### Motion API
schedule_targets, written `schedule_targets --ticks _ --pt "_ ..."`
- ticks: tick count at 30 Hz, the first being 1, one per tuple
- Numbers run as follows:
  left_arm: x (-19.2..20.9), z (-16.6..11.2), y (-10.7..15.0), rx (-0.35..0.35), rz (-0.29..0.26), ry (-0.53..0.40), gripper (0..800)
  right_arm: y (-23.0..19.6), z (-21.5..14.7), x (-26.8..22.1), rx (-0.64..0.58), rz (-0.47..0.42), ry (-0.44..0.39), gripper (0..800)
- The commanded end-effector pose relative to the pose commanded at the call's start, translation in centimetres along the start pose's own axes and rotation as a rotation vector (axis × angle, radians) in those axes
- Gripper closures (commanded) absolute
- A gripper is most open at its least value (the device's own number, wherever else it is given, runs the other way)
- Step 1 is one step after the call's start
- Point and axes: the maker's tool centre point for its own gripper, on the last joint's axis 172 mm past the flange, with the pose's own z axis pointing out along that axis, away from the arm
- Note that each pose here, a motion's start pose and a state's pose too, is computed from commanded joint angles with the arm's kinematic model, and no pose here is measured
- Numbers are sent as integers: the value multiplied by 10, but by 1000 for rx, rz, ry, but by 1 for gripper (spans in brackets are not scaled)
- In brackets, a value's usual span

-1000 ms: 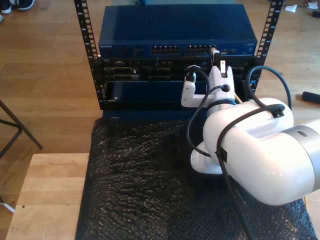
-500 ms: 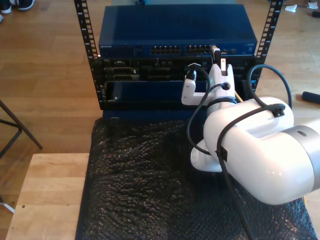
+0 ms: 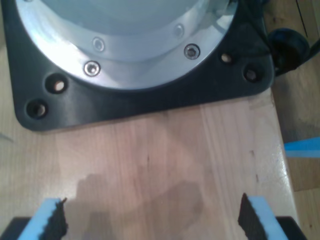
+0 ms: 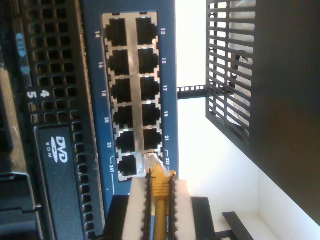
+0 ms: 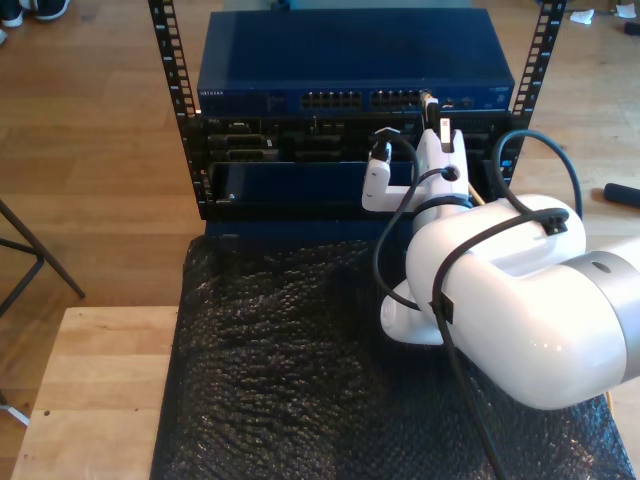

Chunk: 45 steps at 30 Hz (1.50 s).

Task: Grab the cable and plug it in

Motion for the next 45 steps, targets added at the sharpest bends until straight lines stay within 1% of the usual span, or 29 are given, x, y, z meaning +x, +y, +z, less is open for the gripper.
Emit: schedule_targets --ticks 21,36,37,39,41,42,45 --pt "0 0 0 0 0 0 0 -5 6 -1 6 2 -2 800" --pt "0 0 0 0 0 0 0 2 13 5 -13 8 16 800" --pt "0 0 0 0 0 0 0 3 14 5 -15 9 16 791" --pt "0 0 0 0 0 0 0 2 13 6 -12 6 18 727" --pt "0 0 0 0 0 0 0 0 12 4 -6 2 17 601" --pt "0 0 0 0 0 0 0 -1 12 4 -5 1 18 555" --pt "0 0 0 -1 1 0 0 -3 8 6 7 -5 26 495"
